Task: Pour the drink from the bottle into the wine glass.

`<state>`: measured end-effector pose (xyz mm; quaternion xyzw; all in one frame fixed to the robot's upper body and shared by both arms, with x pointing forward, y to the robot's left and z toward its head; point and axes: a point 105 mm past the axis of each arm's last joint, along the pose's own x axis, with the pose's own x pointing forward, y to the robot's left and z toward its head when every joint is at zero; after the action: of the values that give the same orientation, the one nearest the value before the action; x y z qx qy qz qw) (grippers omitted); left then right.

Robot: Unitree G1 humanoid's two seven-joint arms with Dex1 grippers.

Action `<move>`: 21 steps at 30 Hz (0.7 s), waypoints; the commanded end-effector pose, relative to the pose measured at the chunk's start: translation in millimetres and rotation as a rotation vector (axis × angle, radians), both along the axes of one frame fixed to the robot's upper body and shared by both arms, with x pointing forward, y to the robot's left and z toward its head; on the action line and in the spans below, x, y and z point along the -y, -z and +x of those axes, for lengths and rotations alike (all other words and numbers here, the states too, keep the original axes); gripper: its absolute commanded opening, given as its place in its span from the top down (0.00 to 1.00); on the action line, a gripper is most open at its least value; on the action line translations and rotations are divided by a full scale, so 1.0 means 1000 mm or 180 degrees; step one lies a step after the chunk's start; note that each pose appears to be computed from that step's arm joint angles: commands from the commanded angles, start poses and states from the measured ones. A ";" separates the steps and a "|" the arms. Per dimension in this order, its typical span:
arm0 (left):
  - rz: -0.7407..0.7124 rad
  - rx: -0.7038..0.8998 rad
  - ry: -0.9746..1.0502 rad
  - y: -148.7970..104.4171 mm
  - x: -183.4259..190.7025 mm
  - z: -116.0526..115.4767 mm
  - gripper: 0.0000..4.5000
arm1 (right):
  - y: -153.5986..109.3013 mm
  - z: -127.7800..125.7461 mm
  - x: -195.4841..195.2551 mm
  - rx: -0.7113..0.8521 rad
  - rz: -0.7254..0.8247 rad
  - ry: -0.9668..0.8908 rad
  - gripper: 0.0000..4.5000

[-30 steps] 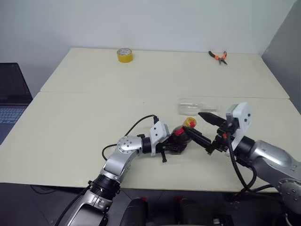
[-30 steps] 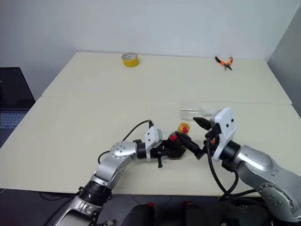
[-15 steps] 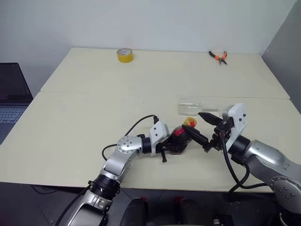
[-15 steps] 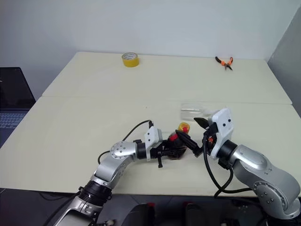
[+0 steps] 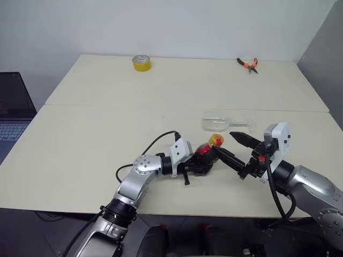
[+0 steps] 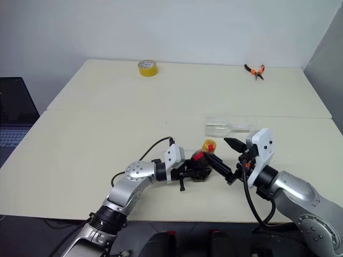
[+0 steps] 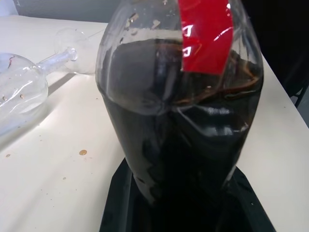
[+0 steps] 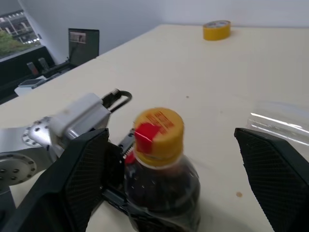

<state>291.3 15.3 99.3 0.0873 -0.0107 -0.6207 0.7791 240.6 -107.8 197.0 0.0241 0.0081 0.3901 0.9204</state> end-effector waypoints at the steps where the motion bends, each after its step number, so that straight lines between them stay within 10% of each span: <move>1: -0.0105 0.0198 0.0091 -0.015 0.005 -0.004 0.86 | -0.015 -0.004 -0.008 0.0258 -0.0036 -0.0076 0.01; 21: -0.0093 0.0193 0.0097 -0.013 0.004 -0.005 0.86 | 0.001 0.007 0.024 0.0242 -0.0270 0.0397 0.01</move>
<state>290.5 14.6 98.0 0.0899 -0.0091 -0.6218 0.7780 248.7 -120.8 187.7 -0.0203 0.0016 0.3493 0.9368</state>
